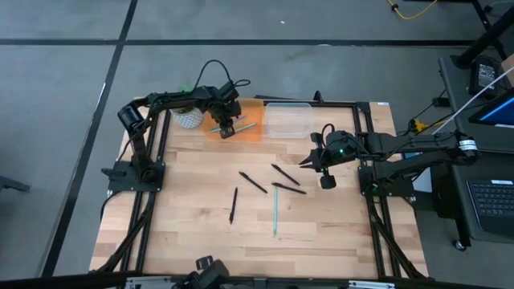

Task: Sort pens & pencils
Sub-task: Put the light blue pencil into the orange bin

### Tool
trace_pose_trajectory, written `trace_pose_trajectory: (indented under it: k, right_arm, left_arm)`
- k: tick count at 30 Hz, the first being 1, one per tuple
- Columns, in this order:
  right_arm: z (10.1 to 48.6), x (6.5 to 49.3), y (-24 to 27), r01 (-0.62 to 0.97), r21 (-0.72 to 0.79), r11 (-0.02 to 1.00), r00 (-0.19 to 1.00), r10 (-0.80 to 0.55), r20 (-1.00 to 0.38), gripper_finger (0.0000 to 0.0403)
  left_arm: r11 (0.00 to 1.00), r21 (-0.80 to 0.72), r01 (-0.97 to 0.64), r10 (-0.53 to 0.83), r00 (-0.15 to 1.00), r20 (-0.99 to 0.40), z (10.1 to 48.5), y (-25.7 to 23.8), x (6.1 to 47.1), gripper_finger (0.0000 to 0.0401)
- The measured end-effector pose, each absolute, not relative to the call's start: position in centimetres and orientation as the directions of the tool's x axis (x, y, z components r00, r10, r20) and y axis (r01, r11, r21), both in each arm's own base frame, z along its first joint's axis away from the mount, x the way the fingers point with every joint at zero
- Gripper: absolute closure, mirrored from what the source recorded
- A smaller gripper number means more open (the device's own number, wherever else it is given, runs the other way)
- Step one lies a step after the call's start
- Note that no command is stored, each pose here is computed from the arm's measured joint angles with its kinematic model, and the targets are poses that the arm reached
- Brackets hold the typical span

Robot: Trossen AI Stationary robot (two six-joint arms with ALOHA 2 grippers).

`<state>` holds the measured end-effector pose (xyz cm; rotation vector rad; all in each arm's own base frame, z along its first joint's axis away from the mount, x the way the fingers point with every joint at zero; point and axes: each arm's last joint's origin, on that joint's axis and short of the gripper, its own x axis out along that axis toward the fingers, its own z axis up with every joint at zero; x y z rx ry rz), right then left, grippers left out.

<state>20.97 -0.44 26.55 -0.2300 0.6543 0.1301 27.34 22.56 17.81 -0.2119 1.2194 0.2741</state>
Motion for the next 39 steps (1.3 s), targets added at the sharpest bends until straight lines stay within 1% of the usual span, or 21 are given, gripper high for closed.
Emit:
trace_pose_trajectory:
  k: [8, 11, 17, 21, 27, 30, 32, 36, 39]
  right_arm:
    - [26.5, 21.0, -0.4, -0.192, -0.170, 0.967, 0.786, 0.047, -0.616, 0.0363]
    - [26.5, 21.0, -0.4, -0.192, -0.170, 0.967, 0.785, 0.047, -0.618, 0.0363]
    - [26.5, 21.0, -0.4, -0.192, -0.170, 0.967, 0.784, 0.047, -0.618, 0.0363]
    - [26.5, 21.0, -0.4, -0.192, -0.170, 0.967, 0.784, 0.047, -0.619, 0.0363]
    - [26.5, 21.0, -0.4, -0.191, -0.168, 0.967, 0.784, 0.047, -0.619, 0.0363]
    - [26.5, 21.0, -0.4, -0.190, -0.168, 0.967, 0.784, 0.047, -0.619, 0.0363]
    - [26.5, 21.0, -0.4, -0.190, -0.167, 0.967, 0.784, 0.047, -0.619, 0.0363]
    - [26.5, 20.9, -0.4, -0.190, -0.167, 0.967, 0.782, 0.047, -0.621, 0.0363]
    - [26.5, 20.9, -0.4, -0.191, -0.166, 0.968, 0.781, 0.047, -0.623, 0.0363]
  left_arm:
    - [0.946, -0.016, -0.324, 0.093, 0.318, -0.943, 17.8, 22.5, 27.4, 0.0384]
    - [0.945, 0.003, -0.328, 0.112, 0.316, -0.942, 17.8, 22.6, 27.4, 0.0371]
    - [0.940, 0.036, -0.339, 0.149, 0.313, -0.938, 17.9, 22.8, 27.5, 0.0330]
    - [0.940, 0.036, -0.339, 0.148, 0.312, -0.939, 18.0, 22.8, 27.5, 0.0320]
    - [0.937, 0.006, -0.350, 0.121, 0.308, -0.944, 20.7, 23.1, 28.1, 0.0325]
    - [0.926, -0.053, -0.373, 0.081, 0.335, -0.939, 22.7, 23.0, 28.7, 0.0325]
    - [0.932, -0.104, -0.347, 0.033, 0.366, -0.930, 23.7, 22.6, 29.0, 0.0325]
    - [0.950, -0.196, -0.245, -0.044, 0.514, -0.857, 25.5, 21.5, 29.8, 0.0325]
    - [0.962, -0.210, -0.175, -0.068, 0.591, -0.804, 27.0, 20.2, 30.0, 0.0325]
